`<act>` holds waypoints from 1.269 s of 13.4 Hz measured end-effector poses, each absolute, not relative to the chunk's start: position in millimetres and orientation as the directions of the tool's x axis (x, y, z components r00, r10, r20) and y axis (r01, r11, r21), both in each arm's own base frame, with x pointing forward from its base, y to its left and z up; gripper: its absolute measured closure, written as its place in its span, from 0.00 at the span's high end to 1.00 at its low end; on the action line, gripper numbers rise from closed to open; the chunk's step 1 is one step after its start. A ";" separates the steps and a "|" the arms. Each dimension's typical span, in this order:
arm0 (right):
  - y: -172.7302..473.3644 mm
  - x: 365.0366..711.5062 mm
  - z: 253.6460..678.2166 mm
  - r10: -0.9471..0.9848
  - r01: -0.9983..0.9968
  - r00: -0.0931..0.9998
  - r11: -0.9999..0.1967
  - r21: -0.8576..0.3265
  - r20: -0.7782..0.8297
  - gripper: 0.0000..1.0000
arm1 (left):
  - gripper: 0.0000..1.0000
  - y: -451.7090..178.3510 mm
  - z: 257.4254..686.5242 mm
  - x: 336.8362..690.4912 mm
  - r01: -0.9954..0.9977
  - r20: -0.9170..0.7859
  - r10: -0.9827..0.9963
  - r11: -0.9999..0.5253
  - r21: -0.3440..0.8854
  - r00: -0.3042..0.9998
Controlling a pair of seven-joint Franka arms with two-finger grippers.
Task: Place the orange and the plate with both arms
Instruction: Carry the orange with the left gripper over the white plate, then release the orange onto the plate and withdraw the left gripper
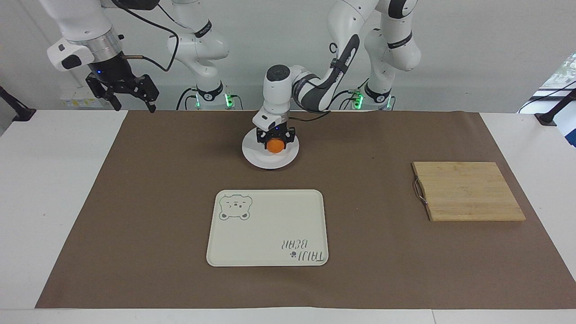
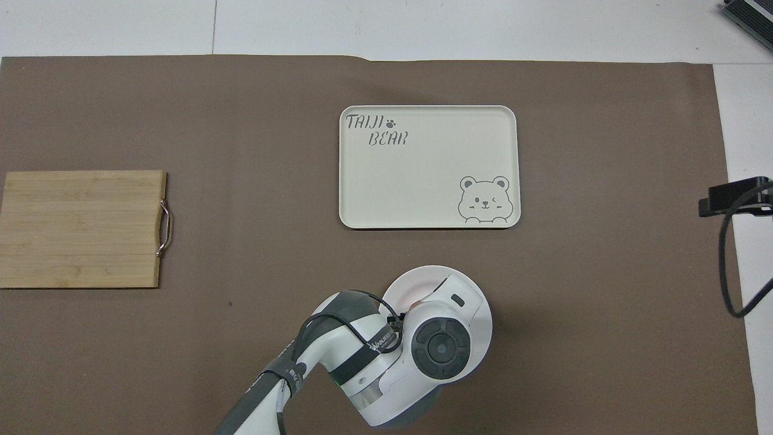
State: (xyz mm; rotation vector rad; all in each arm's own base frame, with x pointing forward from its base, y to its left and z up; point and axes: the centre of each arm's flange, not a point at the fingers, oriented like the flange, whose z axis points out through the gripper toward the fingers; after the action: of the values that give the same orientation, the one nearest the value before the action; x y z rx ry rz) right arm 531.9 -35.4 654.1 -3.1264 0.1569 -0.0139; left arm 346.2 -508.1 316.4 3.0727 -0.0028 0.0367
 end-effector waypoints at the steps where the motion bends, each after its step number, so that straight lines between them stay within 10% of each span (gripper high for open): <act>1: -35.4 531.9 654.1 -0.100 -0.100 0.995 -0.995 -0.012 0.008 1.00 | 0.79 -508.2 316.5 346.0 -0.003 0.024 -0.001 -0.998 0.069 1.000; 3: -35.4 531.9 654.1 -0.100 -0.100 0.995 -0.995 -0.012 0.008 1.00 | 0.99 -510.7 319.5 344.2 -0.008 0.027 -0.006 -0.997 0.073 1.000; 17: -35.4 531.9 654.1 -0.100 -0.100 0.995 -0.995 -0.012 0.008 1.00 | 1.00 -361.8 442.5 497.7 0.030 0.067 0.034 -0.998 0.059 0.997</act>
State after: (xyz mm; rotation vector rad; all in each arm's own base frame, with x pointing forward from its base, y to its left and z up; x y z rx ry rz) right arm 531.9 -35.4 654.1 -3.1264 0.1569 -0.0139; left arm 497.7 -361.8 442.5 3.0815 0.0496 0.1044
